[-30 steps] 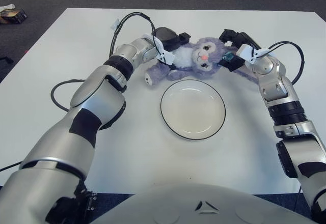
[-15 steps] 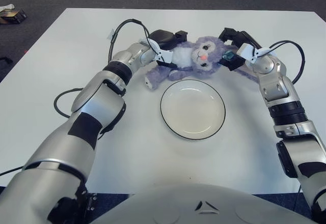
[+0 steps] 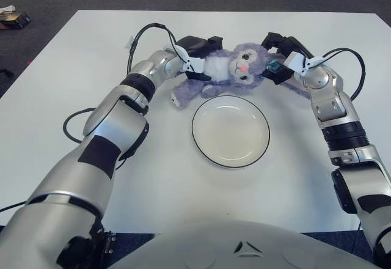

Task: Put the doll into the plate.

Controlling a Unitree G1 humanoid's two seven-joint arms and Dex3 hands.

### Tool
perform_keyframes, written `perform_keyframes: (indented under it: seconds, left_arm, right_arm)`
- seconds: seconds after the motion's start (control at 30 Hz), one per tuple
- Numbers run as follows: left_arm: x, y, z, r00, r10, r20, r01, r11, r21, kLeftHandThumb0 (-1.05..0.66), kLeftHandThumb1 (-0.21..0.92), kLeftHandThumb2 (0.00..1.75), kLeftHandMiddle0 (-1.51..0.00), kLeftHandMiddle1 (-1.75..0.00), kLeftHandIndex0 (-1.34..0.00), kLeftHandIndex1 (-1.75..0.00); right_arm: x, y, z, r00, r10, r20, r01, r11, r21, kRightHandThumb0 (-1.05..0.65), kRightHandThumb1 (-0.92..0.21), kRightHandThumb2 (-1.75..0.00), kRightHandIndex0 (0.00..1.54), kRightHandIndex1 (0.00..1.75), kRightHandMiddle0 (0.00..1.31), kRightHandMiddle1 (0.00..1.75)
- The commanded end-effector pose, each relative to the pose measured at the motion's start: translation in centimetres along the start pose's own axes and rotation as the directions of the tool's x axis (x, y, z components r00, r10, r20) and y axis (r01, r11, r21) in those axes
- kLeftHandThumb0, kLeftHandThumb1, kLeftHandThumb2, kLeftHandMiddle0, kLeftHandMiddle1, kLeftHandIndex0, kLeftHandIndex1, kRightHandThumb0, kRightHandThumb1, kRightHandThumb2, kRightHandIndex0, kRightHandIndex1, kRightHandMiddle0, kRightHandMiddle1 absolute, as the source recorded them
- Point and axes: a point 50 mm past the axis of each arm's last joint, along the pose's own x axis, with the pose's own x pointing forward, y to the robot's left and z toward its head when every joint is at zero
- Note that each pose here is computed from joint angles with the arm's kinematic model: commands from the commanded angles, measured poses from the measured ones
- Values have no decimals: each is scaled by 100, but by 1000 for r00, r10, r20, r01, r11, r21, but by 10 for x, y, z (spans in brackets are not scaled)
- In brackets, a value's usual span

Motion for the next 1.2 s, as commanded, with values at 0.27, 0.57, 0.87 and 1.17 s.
perform_keyframes:
  seconds: [0.27, 0.57, 0.87, 1.17]
  left_arm:
    - [-18, 10, -26, 997, -21, -76, 17, 998, -54, 46, 36, 126, -57, -175, -65, -175]
    - [-20, 15, -26, 997, -24, -71, 20, 998, -63, 46, 34, 128, -58, -175, -65, -175]
    - [-27, 48, -17, 998, -48, 31, 50, 998, -37, 47, 32, 130, -60, -175, -66, -175]
    - [-31, 79, -3, 993, -84, 88, 78, 994, 73, 47, 32, 131, -60, -175, -67, -175]
  right_arm:
    - [-5, -14, -1, 999, -40, 4, 40, 999, -7, 46, -32, -131, 60, 175, 80, 175]
    - [-5, -15, 1, 999, -41, 9, 41, 999, -8, 46, -31, -131, 61, 175, 80, 175]
    - [-7, -20, 11, 998, -33, 48, 35, 999, -35, 46, -31, -131, 61, 175, 79, 175]
    - [-10, -22, 19, 995, -33, 90, 40, 997, -71, 46, -31, -131, 61, 175, 79, 175]
